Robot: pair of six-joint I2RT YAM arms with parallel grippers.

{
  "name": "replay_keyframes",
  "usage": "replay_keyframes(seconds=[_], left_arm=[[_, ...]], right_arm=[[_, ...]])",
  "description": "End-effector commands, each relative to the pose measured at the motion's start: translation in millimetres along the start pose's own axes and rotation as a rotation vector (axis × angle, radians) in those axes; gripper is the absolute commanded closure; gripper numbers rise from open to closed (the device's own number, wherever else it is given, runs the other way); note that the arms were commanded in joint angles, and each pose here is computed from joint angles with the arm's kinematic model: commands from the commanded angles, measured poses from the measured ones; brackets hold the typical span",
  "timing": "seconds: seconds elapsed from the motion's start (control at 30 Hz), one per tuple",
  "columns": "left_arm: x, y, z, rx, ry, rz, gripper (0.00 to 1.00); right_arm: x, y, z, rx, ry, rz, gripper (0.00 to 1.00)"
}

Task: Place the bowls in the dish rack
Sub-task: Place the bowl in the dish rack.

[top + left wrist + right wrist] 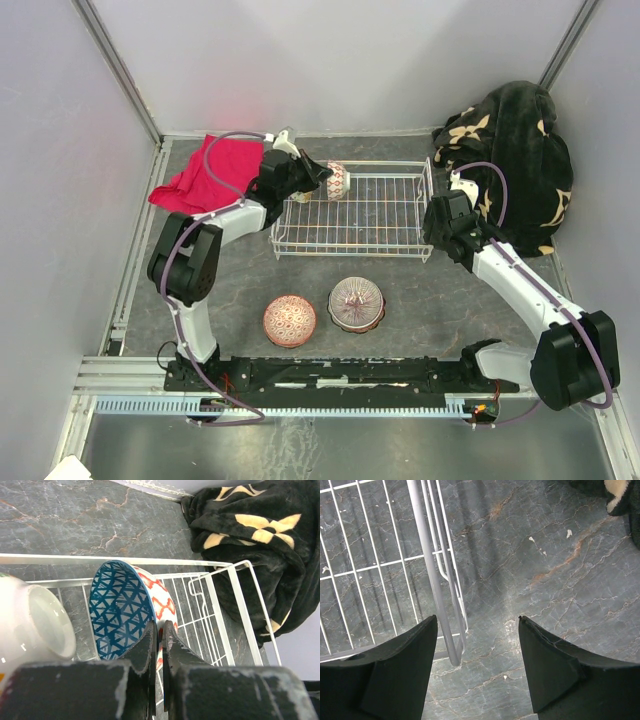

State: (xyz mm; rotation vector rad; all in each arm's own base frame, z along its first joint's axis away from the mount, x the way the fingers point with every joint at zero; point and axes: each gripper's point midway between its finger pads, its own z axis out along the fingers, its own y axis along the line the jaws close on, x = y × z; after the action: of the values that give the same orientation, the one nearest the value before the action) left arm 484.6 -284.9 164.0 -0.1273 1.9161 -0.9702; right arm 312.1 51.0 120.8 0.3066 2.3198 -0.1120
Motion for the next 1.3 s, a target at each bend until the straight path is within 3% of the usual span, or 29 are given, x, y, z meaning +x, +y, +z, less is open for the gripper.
replay_keyframes(seconds=[0.0, 0.77, 1.03, 1.27], left_arm=[[18, 76, -19, -0.266, 0.061, 0.09, 0.97], [9, 92, -38, -0.348, 0.045, 0.106, 0.97], [-3, 75, -40, -0.304, 0.023, 0.104, 0.87], [-27, 51, -43, -0.257, -0.017, 0.126, 0.65]], right_arm=[[-25, 11, -8, -0.037, -0.07, 0.026, 0.27], [-22, 11, -6, -0.039, -0.062, 0.023, 0.27], [-22, 12, -6, -0.042, -0.061, 0.022, 0.27], [-21, 13, -5, -0.043, -0.057, 0.02, 0.27]])
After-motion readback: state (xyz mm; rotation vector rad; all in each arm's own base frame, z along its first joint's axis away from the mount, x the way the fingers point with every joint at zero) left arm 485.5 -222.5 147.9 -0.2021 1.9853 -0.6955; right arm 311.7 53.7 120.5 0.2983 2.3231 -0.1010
